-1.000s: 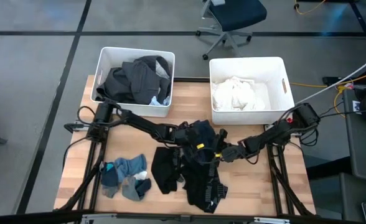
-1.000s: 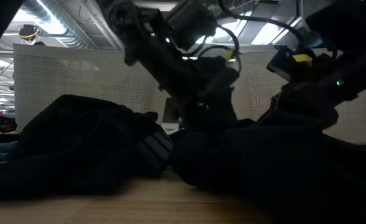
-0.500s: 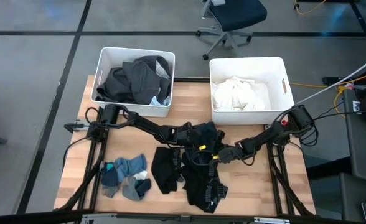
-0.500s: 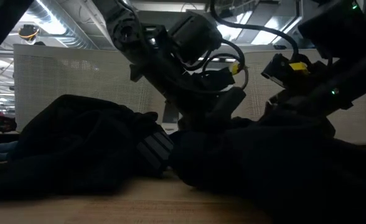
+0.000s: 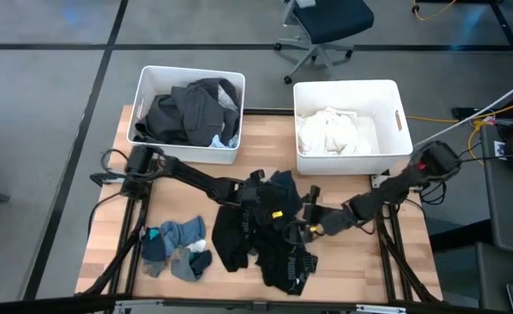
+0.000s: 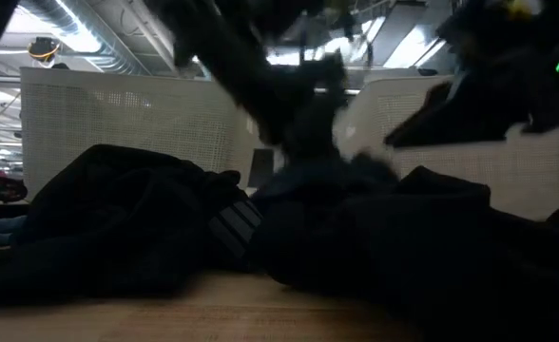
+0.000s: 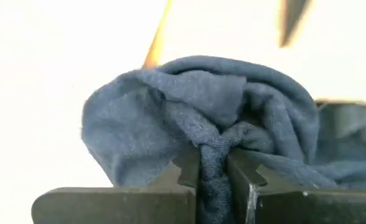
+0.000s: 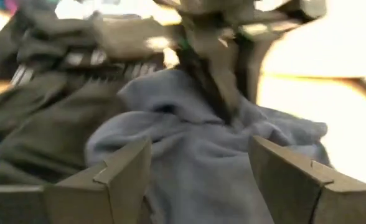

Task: Sort clothes
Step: Put the black short into the left white laundry bin

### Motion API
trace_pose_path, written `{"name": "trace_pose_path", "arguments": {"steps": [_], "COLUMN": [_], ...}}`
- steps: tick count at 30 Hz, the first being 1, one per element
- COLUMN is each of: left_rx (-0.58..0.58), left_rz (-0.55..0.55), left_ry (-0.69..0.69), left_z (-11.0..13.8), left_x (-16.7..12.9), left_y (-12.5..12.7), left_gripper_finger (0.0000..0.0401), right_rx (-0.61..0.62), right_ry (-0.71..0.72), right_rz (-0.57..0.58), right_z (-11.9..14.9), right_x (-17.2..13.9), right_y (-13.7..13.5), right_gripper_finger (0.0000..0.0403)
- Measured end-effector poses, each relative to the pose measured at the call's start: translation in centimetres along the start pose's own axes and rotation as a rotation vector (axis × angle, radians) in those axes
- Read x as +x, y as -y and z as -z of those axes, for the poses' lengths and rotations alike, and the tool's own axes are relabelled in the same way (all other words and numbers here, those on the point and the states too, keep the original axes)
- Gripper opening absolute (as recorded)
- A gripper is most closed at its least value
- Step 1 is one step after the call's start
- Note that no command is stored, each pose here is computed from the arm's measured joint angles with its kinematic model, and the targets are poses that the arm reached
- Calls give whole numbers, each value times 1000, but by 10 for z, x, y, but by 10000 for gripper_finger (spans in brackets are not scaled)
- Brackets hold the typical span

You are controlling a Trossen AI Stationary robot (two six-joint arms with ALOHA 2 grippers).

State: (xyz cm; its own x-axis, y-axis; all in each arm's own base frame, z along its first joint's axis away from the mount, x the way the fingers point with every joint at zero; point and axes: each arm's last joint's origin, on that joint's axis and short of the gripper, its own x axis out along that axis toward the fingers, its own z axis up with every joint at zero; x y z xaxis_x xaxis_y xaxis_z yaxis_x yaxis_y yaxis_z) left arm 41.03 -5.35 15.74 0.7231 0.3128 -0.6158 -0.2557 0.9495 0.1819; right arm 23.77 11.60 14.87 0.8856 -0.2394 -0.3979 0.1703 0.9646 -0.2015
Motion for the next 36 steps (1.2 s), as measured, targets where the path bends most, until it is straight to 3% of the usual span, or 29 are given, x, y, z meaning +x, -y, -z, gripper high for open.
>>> {"name": "trace_pose_path", "arguments": {"steps": [8,14,21,25,31,36], "left_rx": [27,75,111,94,72,12], "left_rz": [18,21,-153,-307,-547,-673], "left_ry": [184,310,436,478,464,414], "left_z": [-46,-70,-91,-98,-102,-97], "left_x": [-74,-122,-170,-198,-229,-243], "left_y": [-6,-20,-51,-74,-114,-155], "left_gripper_finger": [30,28,32,30,41,43], "right_rx": [-36,-44,-39,-39,-39,-37], "right_ry": [63,55,54,54,53,53], "right_rz": [171,196,196,196,193,192], "right_z": [-6,-4,-4,-4,-4,-4], "right_x": [-22,-21,-21,-21,-21,-21], "right_y": [-2,-2,-2,-2,-2,-2], "right_gripper_finger": [270,270,270,270,270,270]}}
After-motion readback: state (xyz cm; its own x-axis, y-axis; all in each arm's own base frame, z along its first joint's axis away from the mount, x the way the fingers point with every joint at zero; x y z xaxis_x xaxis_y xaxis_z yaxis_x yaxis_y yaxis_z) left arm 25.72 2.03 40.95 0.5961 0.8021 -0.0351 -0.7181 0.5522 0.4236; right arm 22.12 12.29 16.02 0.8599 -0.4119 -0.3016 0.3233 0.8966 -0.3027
